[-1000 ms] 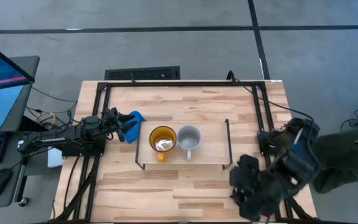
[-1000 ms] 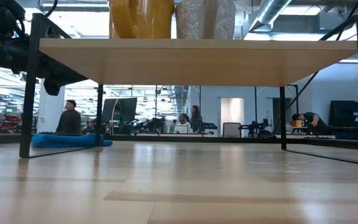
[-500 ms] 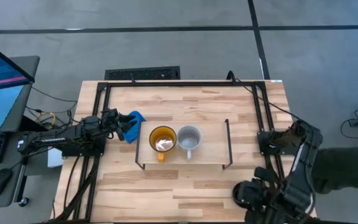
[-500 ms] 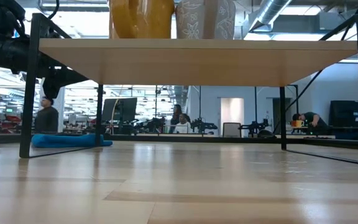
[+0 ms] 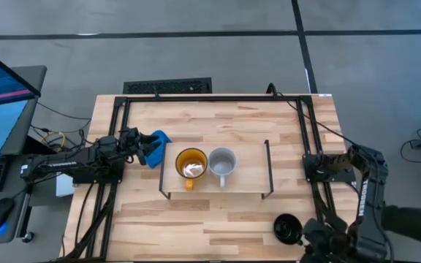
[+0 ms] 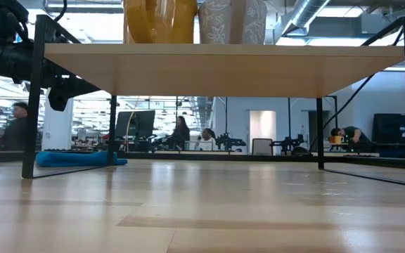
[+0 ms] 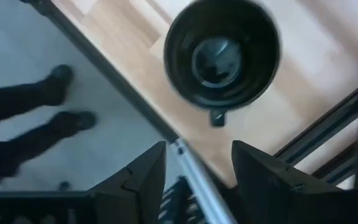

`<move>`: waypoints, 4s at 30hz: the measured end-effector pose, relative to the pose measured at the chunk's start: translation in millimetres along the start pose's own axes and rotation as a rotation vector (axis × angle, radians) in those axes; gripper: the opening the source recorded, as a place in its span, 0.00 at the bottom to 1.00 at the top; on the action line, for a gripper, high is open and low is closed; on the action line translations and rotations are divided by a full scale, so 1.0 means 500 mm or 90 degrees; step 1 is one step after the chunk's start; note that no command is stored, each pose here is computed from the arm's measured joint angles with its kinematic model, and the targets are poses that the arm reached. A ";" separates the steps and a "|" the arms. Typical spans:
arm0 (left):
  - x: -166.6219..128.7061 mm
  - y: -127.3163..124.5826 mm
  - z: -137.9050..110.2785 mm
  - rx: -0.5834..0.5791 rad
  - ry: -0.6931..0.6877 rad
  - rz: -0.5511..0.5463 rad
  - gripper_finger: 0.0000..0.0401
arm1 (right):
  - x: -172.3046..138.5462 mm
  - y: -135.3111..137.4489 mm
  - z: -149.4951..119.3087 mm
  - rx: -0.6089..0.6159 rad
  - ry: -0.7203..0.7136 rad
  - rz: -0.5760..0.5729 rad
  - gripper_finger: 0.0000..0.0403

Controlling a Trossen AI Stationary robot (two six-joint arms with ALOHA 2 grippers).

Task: Stack small to large cups/mugs on shelf
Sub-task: Put the black cup on the shelf

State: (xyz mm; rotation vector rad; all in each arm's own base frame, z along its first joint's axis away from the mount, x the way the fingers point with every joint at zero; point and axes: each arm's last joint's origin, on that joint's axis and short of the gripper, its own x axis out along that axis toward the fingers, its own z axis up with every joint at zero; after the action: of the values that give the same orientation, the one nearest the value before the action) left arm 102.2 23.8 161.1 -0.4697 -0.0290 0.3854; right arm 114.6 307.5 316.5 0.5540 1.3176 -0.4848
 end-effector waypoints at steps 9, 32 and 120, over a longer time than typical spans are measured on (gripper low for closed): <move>0.000 0.000 0.000 0.000 0.000 0.000 0.45 | 0.010 0.034 -0.010 0.109 0.040 0.101 0.51; 0.000 0.000 0.000 -0.005 0.000 0.000 0.45 | 0.017 0.031 0.019 0.125 0.070 0.043 0.51; 0.000 0.000 0.000 -0.044 0.000 0.000 0.45 | 0.329 0.043 0.064 0.205 0.054 -0.207 0.54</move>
State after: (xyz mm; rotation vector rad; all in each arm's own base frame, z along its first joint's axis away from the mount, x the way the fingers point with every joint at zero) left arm 102.2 23.8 161.1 -0.5371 -0.0425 0.3853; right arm 183.4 300.6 162.1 0.6326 1.4275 -0.9614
